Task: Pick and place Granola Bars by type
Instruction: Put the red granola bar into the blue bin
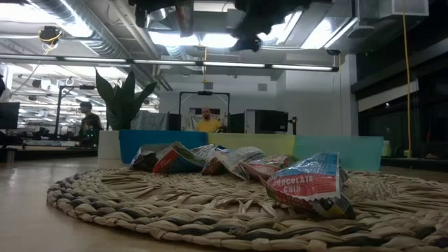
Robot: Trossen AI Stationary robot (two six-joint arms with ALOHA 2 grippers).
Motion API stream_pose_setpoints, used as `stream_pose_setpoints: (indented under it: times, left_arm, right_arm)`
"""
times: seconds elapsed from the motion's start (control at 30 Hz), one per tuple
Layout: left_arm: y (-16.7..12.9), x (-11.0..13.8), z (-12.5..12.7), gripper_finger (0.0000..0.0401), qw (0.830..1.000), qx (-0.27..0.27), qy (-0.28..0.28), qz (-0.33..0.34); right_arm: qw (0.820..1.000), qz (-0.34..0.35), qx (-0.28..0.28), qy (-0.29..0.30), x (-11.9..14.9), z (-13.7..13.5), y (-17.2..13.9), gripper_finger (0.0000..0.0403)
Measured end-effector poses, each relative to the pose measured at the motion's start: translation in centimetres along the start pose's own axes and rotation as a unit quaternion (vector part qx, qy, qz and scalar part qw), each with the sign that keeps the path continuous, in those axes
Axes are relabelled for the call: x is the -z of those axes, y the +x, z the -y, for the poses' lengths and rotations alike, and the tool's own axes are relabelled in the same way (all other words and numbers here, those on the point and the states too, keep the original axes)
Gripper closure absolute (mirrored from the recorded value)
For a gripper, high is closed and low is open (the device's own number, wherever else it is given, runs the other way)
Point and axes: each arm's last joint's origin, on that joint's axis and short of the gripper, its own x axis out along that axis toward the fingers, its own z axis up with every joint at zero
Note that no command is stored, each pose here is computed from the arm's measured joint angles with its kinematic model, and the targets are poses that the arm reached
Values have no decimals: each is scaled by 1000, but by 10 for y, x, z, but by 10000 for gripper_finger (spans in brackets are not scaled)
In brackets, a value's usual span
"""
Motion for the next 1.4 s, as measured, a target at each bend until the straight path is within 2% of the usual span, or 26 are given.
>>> stream_pose_setpoints:
  times: [0.1,0.23,0.37,0.6,0.7,0.83,1.0,1.1,1.23,1.4]
  left_arm:
    - [-7,-6,-5,389,1000,-22,-13,13]
    - [-16,-11,-14,389,999,-40,-13,20]
    - [-22,-17,-22,389,998,-65,-12,-7]
    - [-23,-46,-35,389,989,-114,14,-90]
    - [-16,-58,-41,389,989,-111,17,-100]
    - [-1,-60,-54,389,986,-111,8,-127]
    - [22,-50,-74,388,981,-93,-2,-172]
    - [37,-39,-89,388,974,-98,-13,-202]
    - [55,-21,-112,388,962,-111,-29,-248]
    - [77,7,-134,388,942,-133,-44,-305]
  right_arm:
    - [999,-41,15,22,8,-7,-15,161]
    - [997,-59,35,38,10,-19,-34,174]
    - [995,-39,79,39,6,-33,-56,186]
    - [989,-1,147,25,6,-60,-85,193]
    - [988,25,154,14,17,-71,-83,193]
    - [982,63,176,26,46,-81,-77,193]
    - [971,113,210,27,79,-98,-80,193]
    - [967,156,201,15,92,-109,-86,193]
    - [959,212,187,6,105,-120,-94,193]
    - [953,233,192,19,120,-124,-100,193]
